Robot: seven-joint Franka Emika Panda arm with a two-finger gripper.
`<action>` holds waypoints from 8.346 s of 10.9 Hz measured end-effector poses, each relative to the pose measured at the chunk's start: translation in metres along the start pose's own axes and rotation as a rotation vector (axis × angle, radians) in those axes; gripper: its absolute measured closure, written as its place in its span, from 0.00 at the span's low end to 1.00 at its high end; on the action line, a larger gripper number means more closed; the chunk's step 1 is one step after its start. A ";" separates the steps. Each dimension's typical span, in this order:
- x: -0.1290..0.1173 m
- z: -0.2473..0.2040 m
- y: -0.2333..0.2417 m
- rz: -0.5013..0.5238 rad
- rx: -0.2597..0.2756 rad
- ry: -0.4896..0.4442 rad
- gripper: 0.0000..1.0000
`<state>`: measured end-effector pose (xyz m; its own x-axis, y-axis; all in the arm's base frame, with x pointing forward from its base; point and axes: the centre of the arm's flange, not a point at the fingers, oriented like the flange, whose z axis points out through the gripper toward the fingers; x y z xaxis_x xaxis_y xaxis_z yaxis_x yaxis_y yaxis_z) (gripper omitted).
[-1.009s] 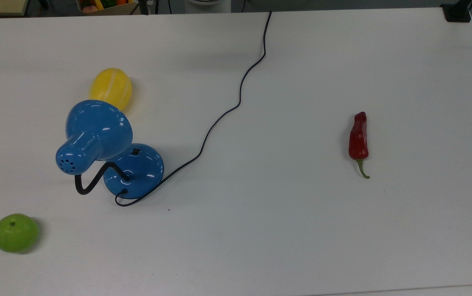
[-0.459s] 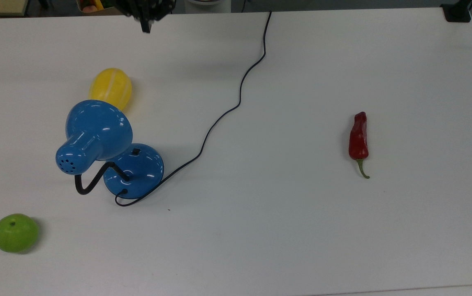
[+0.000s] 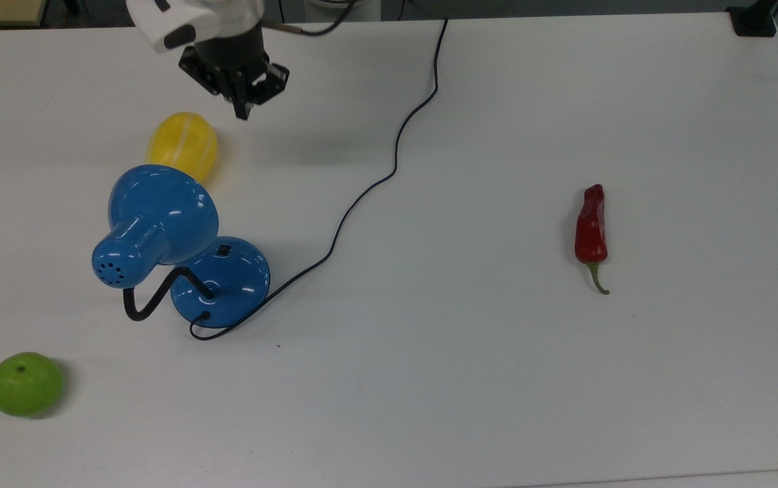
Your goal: Turn on desk lamp
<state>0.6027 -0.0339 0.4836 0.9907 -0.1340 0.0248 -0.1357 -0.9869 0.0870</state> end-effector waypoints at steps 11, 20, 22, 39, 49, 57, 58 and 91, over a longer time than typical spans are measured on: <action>0.064 0.111 0.005 0.127 0.028 0.245 0.99; 0.073 0.134 0.004 0.008 -0.011 0.306 0.99; 0.074 0.140 0.003 -0.001 -0.018 0.310 0.99; 0.079 0.149 0.001 -0.020 -0.015 0.352 0.99; 0.079 0.150 0.001 -0.023 -0.016 0.352 0.99; 0.081 0.153 0.004 -0.023 -0.017 0.359 0.99; 0.081 0.153 0.004 -0.022 -0.017 0.359 0.99; -0.075 -0.134 -0.032 -0.118 0.002 -0.011 0.00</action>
<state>0.5315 0.0197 0.6126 0.9998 -0.0174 0.0038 -0.0176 -0.9961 0.0870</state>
